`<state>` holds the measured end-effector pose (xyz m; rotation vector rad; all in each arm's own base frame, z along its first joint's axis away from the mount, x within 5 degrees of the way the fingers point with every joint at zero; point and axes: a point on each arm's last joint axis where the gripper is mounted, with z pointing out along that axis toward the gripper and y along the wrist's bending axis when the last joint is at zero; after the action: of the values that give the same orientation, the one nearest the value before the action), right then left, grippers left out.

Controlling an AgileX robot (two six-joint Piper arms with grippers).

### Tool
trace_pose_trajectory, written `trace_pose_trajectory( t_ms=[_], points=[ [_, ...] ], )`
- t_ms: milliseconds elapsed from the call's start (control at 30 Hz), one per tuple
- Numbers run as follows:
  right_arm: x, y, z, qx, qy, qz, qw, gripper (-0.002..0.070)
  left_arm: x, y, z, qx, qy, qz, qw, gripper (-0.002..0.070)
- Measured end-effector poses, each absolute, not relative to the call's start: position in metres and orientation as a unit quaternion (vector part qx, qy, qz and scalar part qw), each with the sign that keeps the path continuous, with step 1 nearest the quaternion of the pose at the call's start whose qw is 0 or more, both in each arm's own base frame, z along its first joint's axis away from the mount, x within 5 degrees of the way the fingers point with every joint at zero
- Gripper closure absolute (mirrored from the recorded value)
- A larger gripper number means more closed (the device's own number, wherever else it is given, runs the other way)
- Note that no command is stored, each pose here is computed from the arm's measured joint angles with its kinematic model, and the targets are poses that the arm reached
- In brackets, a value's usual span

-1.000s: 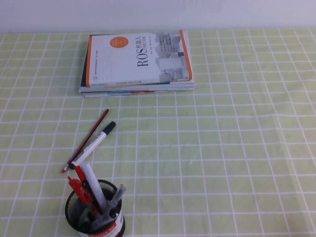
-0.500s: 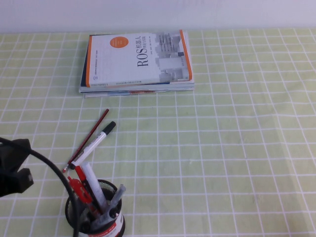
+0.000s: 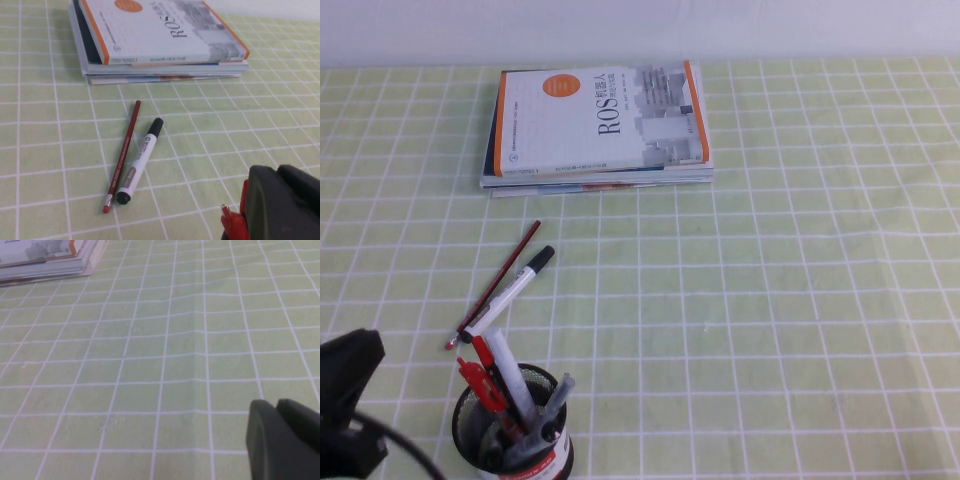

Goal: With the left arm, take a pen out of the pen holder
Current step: Pick up the pen from the pen holder

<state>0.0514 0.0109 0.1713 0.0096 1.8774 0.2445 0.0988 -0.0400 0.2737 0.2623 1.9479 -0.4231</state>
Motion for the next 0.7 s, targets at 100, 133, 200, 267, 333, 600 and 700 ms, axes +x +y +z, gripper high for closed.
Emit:
trace_pose_trajectory(
  t_ms=[100,133,200,267,333,600,700],
  points=[
    [0.051,0.011,0.171,0.004,0.805,0.105,0.584,0.0689,0.08,-0.038,0.263,0.115,0.796,-0.178,0.567,0.0677],
    [0.051,0.011,0.171,0.004,0.805,0.105,0.584,0.0688,0.075,-0.037,0.259,0.113,0.792,-0.178,0.573,0.0677],
    [0.051,0.011,0.171,0.004,0.805,0.105,0.584,0.0688,0.065,-0.035,0.253,0.105,0.781,-0.183,0.588,0.0677],
    [0.051,0.011,0.171,0.004,0.805,0.105,0.584,0.0689,0.059,-0.033,0.25,0.097,0.772,-0.186,0.6,0.0677],
    [0.051,0.011,0.171,0.004,0.805,0.105,0.584,0.0688,0.053,-0.031,0.248,0.088,0.764,-0.189,0.61,0.0677],
    [0.051,0.011,0.171,0.004,0.805,0.105,0.584,0.0688,0.054,-0.031,0.245,0.072,0.775,-0.199,0.596,0.0666],
    [0.051,0.011,0.171,0.004,0.805,0.105,0.584,0.0689,0.061,-0.034,0.245,0.071,0.797,-0.204,0.564,0.0664]
  ],
)
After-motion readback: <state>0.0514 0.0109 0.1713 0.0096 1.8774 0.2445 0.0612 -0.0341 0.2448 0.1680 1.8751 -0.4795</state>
